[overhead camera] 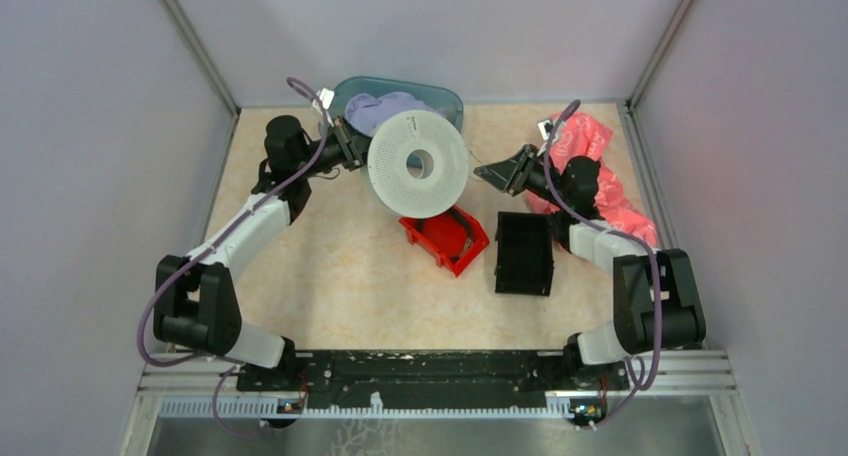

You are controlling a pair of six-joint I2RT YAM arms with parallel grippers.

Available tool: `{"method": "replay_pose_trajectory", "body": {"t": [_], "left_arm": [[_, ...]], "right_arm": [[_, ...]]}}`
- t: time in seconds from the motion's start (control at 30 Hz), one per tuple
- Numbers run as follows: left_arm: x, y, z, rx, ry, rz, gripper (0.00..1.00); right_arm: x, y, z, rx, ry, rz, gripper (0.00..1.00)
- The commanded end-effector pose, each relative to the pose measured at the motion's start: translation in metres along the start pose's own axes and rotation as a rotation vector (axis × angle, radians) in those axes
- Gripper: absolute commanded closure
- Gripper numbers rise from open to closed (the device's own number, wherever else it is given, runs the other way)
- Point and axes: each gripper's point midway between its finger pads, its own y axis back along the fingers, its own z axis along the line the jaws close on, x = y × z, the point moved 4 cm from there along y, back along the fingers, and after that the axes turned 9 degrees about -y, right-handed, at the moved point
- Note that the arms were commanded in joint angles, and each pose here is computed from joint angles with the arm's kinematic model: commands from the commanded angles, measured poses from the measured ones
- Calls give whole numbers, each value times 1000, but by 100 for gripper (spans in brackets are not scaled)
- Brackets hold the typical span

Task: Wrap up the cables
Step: Wrap the cable around the cable reel.

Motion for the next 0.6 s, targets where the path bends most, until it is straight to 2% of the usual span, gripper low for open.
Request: {"method": "replay_pose_trajectory", "body": {"t": [0.0, 0.17, 0.37, 0.57], "left_arm": [[-24, 5, -23, 43, -79, -66, 100], [-27, 4, -18, -8, -40, -71, 100], [-29, 2, -3, -105, 150, -41, 100], [-29, -4, 6, -156, 241, -16, 100]], "right_arm": [[-21, 1, 25, -66, 103, -50, 79], [-19, 5, 29, -83, 141, -51, 100], [-7, 12, 26, -99, 287, -16, 100], [19, 9, 36, -190, 409, 72, 100]]}}
